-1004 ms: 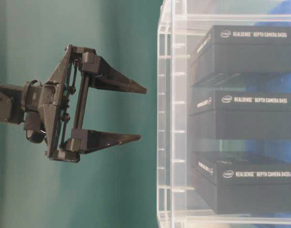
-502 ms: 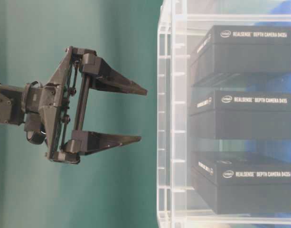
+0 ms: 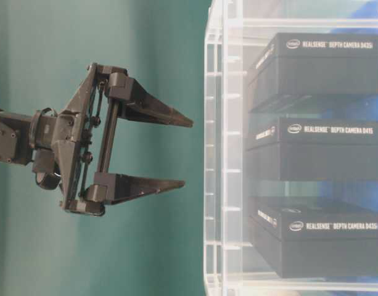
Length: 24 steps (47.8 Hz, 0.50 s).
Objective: Take the box out of the case with the right arm.
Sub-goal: 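Move the open right gripper over the middle black box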
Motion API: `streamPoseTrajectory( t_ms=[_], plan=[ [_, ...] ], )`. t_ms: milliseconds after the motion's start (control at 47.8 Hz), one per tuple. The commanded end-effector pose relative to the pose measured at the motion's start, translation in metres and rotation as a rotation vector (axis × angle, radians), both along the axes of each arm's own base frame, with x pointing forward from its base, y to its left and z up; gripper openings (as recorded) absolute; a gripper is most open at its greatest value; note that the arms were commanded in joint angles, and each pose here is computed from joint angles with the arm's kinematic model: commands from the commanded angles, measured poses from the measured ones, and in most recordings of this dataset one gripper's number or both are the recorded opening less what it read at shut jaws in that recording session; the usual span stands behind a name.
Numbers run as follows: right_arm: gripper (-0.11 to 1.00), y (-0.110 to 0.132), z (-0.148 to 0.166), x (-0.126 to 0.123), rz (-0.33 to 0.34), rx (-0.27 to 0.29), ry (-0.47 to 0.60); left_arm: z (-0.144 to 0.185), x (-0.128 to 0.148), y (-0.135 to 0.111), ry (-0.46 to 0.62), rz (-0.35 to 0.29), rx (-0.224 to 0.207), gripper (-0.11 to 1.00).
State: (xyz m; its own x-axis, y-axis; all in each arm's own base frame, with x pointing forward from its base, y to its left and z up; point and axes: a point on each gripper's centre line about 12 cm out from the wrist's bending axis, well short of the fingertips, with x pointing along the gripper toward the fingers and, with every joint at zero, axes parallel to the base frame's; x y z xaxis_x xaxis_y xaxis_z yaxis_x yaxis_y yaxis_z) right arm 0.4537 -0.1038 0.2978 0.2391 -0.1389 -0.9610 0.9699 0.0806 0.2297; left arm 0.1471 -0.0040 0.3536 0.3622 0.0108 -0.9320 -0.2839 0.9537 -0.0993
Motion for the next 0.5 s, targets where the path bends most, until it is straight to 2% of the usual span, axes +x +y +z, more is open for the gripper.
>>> streamPoseTrajectory(
  t_ms=[0,481],
  plan=[
    [0.93,0.0014,0.0155,0.0005,0.003,-0.009,-0.044,0.0055,0.0017,0.0012,-0.017,0.006,0.003,0.03],
    [0.93,0.0013,0.0149,0.0,0.003,-0.009,-0.039,0.0055,0.0017,0.0012,-0.017,0.006,0.003,0.03]
  ],
)
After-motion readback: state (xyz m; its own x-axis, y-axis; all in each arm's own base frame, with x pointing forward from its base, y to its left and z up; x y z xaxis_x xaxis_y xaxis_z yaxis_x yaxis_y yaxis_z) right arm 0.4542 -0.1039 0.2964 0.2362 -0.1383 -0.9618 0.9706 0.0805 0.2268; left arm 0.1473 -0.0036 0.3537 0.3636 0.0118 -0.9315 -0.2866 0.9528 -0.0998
